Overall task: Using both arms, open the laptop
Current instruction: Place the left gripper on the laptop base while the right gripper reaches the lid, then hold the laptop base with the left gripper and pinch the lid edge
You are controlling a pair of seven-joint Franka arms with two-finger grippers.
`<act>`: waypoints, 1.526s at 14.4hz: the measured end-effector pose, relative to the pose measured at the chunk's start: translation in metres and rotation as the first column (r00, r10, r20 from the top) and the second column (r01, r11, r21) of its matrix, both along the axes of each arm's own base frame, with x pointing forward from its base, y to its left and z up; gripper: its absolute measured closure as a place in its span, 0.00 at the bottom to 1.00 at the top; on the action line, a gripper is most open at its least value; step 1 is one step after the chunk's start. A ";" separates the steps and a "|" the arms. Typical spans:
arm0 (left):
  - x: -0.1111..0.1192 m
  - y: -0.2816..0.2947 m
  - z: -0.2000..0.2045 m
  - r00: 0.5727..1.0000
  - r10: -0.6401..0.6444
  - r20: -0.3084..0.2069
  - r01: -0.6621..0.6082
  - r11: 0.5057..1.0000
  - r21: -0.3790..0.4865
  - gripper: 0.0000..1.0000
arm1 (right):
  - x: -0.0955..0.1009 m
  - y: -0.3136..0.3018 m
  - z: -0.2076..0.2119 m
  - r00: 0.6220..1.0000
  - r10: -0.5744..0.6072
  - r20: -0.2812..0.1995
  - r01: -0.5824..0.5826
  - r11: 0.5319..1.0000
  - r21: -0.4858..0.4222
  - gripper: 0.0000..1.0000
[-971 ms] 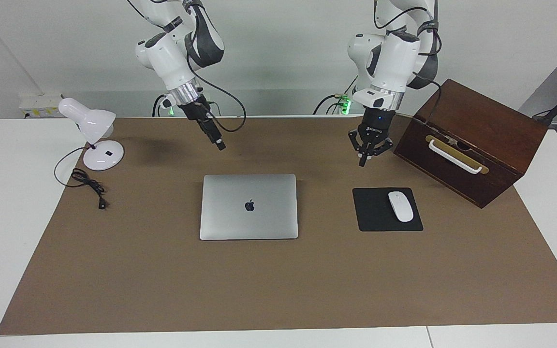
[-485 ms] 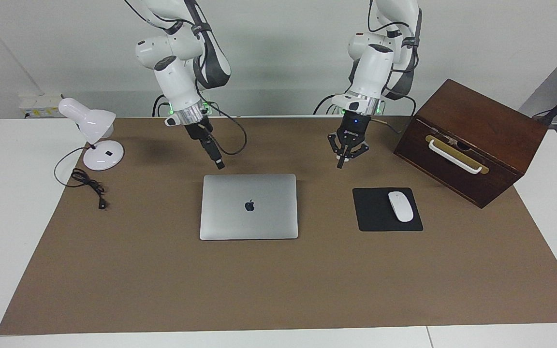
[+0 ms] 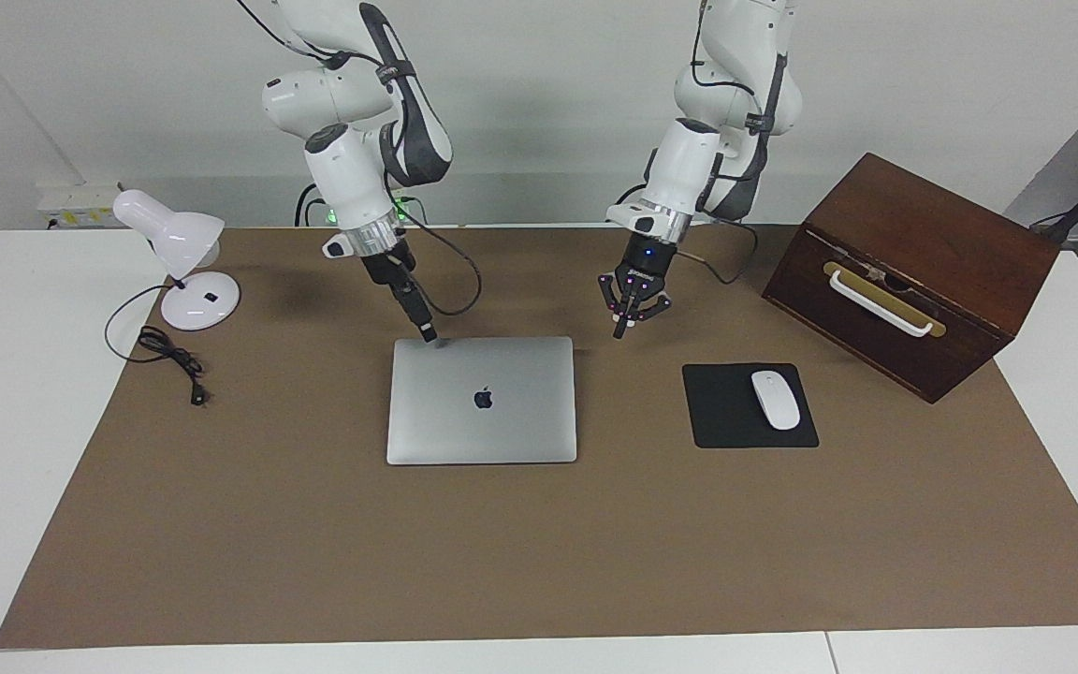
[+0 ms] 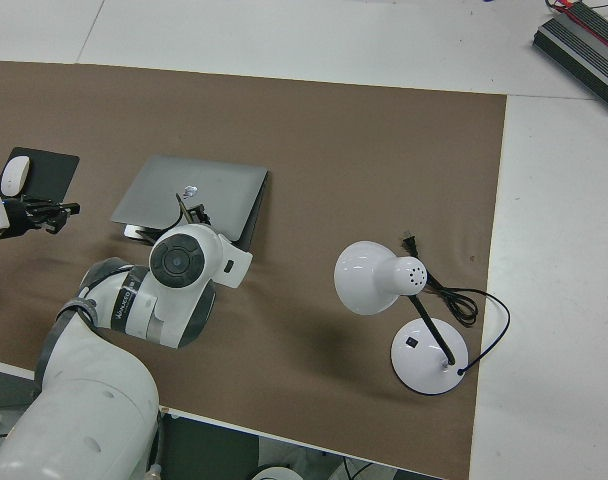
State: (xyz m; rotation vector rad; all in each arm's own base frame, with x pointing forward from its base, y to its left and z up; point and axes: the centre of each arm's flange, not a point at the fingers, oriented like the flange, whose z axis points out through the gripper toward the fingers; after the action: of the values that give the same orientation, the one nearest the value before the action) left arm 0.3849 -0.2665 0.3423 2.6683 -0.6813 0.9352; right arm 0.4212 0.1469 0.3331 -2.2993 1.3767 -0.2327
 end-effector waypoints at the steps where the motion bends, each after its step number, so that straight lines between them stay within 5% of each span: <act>1: -0.001 -0.003 -0.003 1.000 -0.005 0.011 0.005 1.000 -0.006 0.99 | 0.003 0.001 -0.001 1.000 -0.001 -0.001 0.001 1.000 0.000 0.00; 13: -0.026 -0.037 -0.048 0.990 -0.128 0.054 0.127 0.992 0.019 0.99 | 0.039 -0.007 0.006 0.999 -0.015 0.032 0.014 1.000 0.001 0.00; 22: -0.011 -0.054 -0.055 0.982 -0.173 0.072 0.170 0.984 0.044 0.99 | 0.040 -0.007 0.005 0.999 -0.014 0.031 0.014 1.000 0.000 0.00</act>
State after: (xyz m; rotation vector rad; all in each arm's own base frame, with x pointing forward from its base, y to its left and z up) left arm 0.3738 -0.3201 0.2872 2.5671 -0.9380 0.9889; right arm 0.4616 0.1403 0.3380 -2.2771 1.3784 -0.2713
